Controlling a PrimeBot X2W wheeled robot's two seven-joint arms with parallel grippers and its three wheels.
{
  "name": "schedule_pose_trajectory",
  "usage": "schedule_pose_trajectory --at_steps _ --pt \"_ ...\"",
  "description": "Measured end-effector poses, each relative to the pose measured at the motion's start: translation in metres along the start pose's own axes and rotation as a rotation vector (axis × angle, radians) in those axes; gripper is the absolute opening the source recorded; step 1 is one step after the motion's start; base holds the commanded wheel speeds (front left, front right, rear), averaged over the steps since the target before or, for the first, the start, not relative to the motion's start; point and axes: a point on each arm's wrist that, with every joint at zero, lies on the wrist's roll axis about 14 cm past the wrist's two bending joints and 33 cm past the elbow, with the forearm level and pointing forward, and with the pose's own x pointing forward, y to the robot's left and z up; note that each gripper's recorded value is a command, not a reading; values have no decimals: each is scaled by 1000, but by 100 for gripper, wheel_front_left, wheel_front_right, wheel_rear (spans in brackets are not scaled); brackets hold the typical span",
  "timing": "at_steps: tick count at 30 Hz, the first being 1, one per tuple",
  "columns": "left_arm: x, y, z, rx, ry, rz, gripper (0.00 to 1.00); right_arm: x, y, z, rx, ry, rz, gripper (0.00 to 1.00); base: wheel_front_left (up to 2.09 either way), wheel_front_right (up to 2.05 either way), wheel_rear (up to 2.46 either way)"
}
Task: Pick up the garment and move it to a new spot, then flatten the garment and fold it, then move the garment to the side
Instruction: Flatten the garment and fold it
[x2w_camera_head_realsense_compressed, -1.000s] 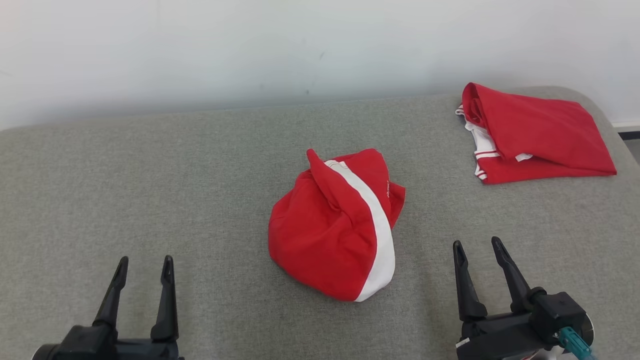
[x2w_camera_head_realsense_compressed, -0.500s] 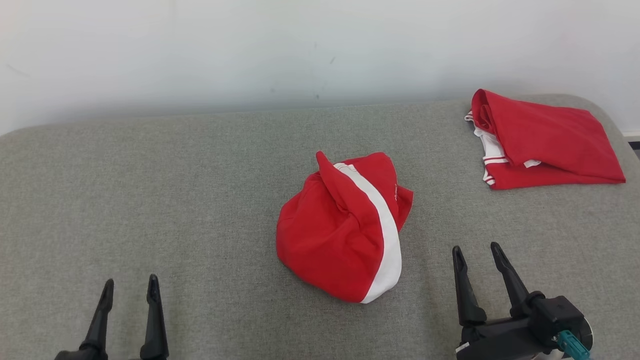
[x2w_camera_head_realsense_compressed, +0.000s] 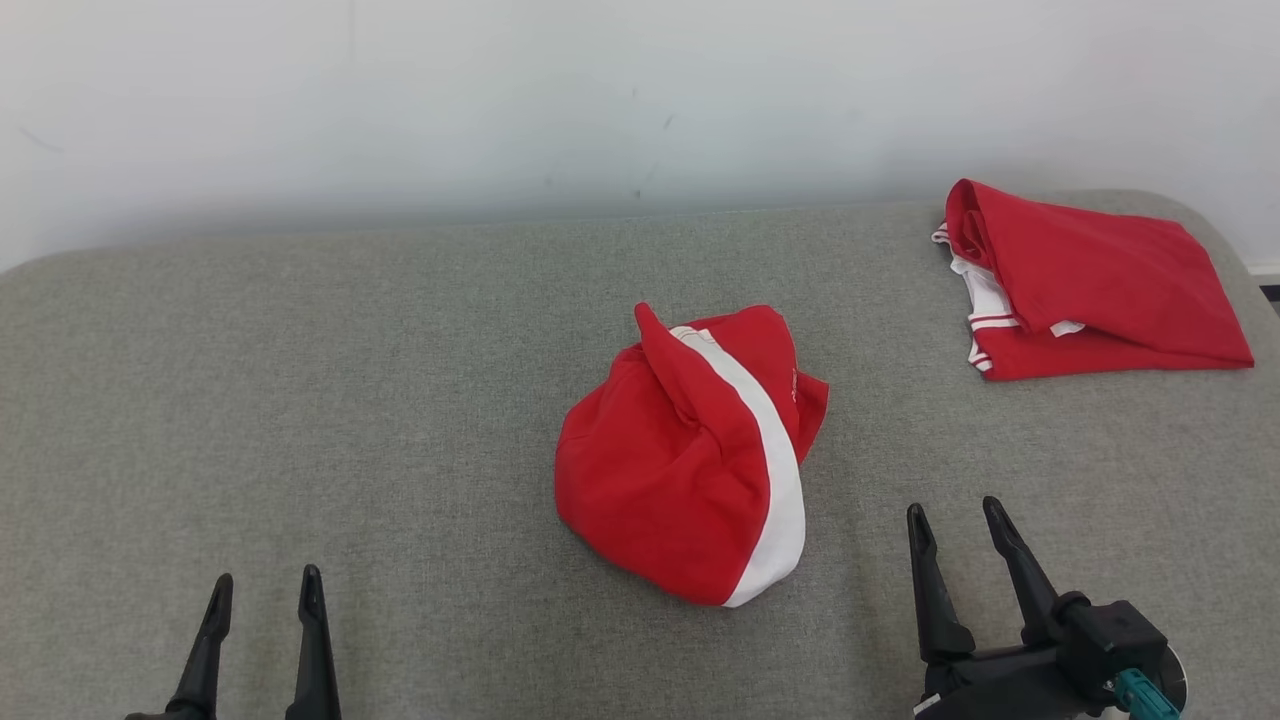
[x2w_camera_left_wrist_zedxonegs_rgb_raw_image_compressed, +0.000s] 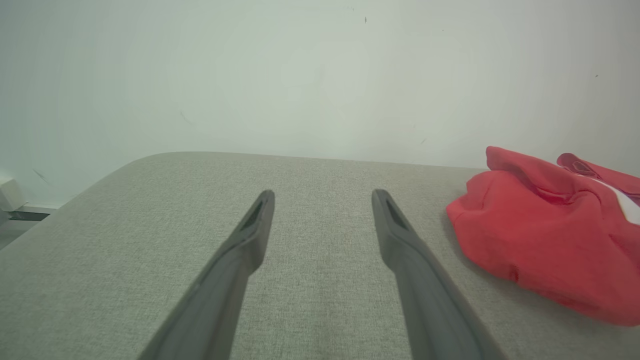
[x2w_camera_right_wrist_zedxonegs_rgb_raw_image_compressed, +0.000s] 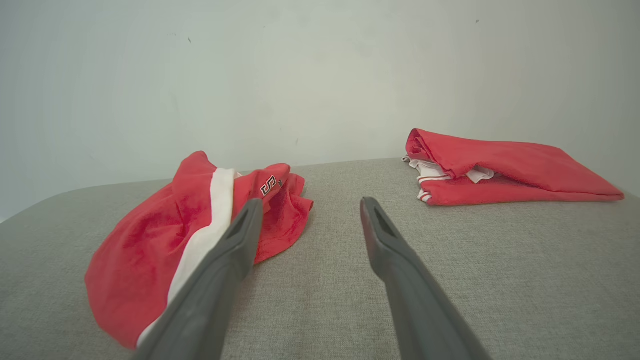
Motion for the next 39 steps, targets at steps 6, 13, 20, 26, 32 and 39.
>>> schedule_pose_trajectory --at_steps 6,13,20,26,32,39 --pt "-1 -1 0 6 0 -4 100 0 1 -1 1 3 2 100 0 0 0" --pt "-2 -4 0 10 1 -11 100 0 2 -1 2 3 5 100 0 0 0" --pt "-2 -6 -1 9 3 -15 100 -1 1 -1 2 4 4 100 0 0 0" --pt "-2 -6 -1 9 4 -15 100 -2 0 -1 2 4 0 100 0 0 0" --pt "-2 -7 -1 10 4 -15 100 -3 0 -1 2 5 -1 100 0 0 0" --pt "-4 -8 0 9 3 -15 100 -4 0 0 2 1 0 100 0 0 0"
